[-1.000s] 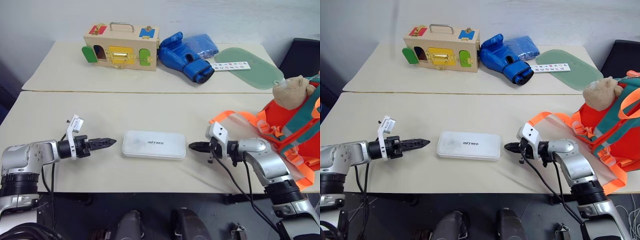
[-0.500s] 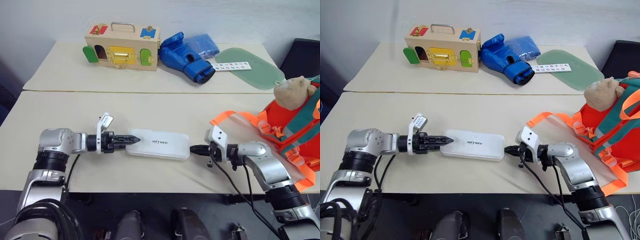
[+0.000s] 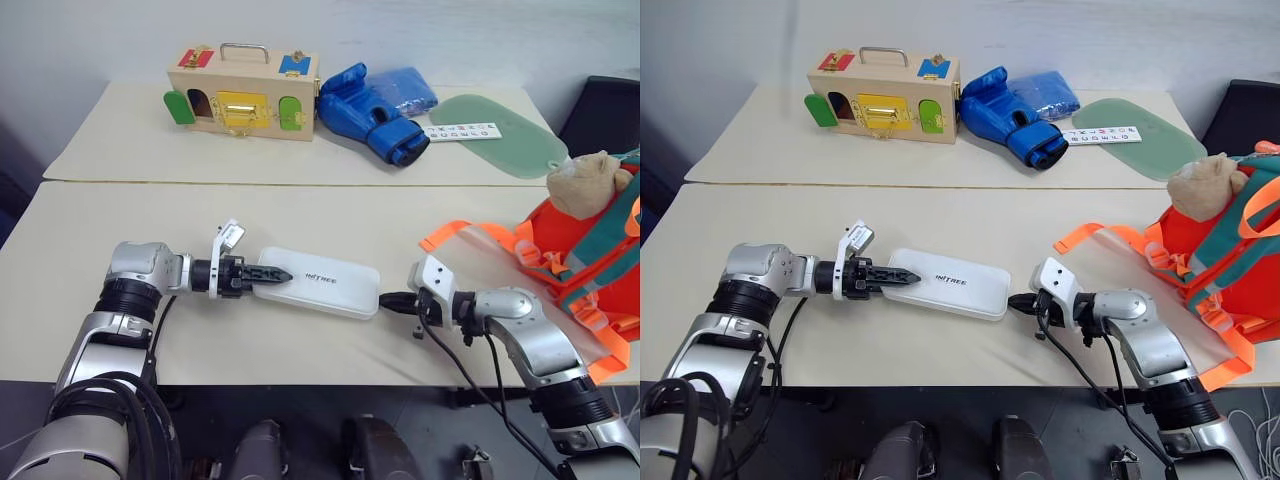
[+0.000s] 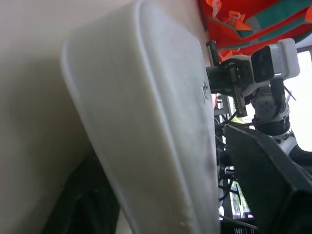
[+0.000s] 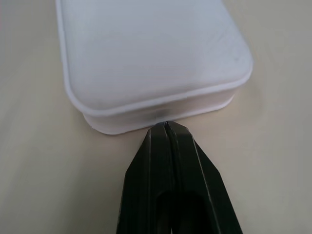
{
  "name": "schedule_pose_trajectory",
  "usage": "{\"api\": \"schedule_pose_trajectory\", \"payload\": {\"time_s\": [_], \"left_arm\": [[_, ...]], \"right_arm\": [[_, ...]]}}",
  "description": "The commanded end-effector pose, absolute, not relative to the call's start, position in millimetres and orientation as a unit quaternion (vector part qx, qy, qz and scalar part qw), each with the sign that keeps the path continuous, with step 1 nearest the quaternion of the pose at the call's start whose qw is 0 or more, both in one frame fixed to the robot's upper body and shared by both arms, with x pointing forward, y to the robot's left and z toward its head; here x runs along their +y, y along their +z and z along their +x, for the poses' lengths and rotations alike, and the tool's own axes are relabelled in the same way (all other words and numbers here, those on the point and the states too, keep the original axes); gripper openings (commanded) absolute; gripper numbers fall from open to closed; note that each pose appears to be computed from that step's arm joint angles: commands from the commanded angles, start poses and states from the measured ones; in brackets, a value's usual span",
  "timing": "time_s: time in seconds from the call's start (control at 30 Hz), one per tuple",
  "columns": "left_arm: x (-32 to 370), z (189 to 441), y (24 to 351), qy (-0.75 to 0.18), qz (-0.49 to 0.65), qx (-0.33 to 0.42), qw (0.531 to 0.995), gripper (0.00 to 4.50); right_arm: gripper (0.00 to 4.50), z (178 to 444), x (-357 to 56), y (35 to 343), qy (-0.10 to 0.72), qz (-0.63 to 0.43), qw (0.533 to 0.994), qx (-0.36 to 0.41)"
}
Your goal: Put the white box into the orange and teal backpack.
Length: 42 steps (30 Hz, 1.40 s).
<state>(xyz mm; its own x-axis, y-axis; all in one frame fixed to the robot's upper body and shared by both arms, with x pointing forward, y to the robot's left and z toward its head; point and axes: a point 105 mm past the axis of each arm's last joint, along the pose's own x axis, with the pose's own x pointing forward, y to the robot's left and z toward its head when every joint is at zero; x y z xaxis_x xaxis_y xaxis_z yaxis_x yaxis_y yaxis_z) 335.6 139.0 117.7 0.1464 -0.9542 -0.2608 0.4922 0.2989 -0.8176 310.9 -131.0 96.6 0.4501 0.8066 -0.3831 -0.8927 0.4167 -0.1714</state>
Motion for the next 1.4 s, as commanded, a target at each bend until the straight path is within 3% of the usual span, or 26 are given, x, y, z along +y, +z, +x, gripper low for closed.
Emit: {"api": "schedule_pose_trajectory", "payload": {"time_s": [0.03, 0.13, 0.33, 0.47, 0.53, 0.73, 0.9, 1.07, 1.27, 1.4], "left_arm": [[127, 337, 131, -0.55, -0.283, 0.383, 0.686, 1.93], [121, 337, 137, -0.563, -0.288, 0.372, 0.68, 1.39], [132, 327, 168, -0.599, -0.32, 0.317, 0.662, 1.39], [143, 314, 192, -0.609, -0.333, 0.268, 0.669, 1.39], [145, 308, 199, -0.604, -0.334, 0.251, 0.679, 1.39], [142, 285, 214, -0.606, -0.342, 0.183, 0.694, 1.39], [124, 277, 218, -0.596, -0.308, 0.126, 0.731, 1.39], [117, 275, 226, -0.584, -0.29, 0.086, 0.753, 1.39], [117, 280, 234, -0.57, -0.274, 0.069, 0.771, 1.39], [127, 290, 236, -0.539, -0.274, 0.061, 0.794, 1.39]], "right_arm": [[0.0, 310, -125, 104, 0.514, -0.18, 0.833, 0.1], [0.0, 309, -125, 105, 0.512, -0.179, 0.834, 0.099], [0.0, 303, -151, 114, 0.455, -0.187, 0.865, 0.097], [0.17, 280, -192, 129, 0.372, -0.162, 0.907, 0.109], [0.58, 257, -214, 133, 0.34, -0.125, 0.923, 0.134], [2.7, 192, -287, 159, 0.208, -0.053, 0.96, 0.179], [4.43, 199, -345, 181, 0.085, 0.011, 0.987, 0.134], [4.47, 244, -360, 191, 0.042, 0.034, 0.995, 0.087], [4.47, 301, -340, 192, 0.076, 0.078, 0.993, 0.041], [3.53, 322, -336, 196, 0.084, 0.082, 0.993, 0.013]]}}
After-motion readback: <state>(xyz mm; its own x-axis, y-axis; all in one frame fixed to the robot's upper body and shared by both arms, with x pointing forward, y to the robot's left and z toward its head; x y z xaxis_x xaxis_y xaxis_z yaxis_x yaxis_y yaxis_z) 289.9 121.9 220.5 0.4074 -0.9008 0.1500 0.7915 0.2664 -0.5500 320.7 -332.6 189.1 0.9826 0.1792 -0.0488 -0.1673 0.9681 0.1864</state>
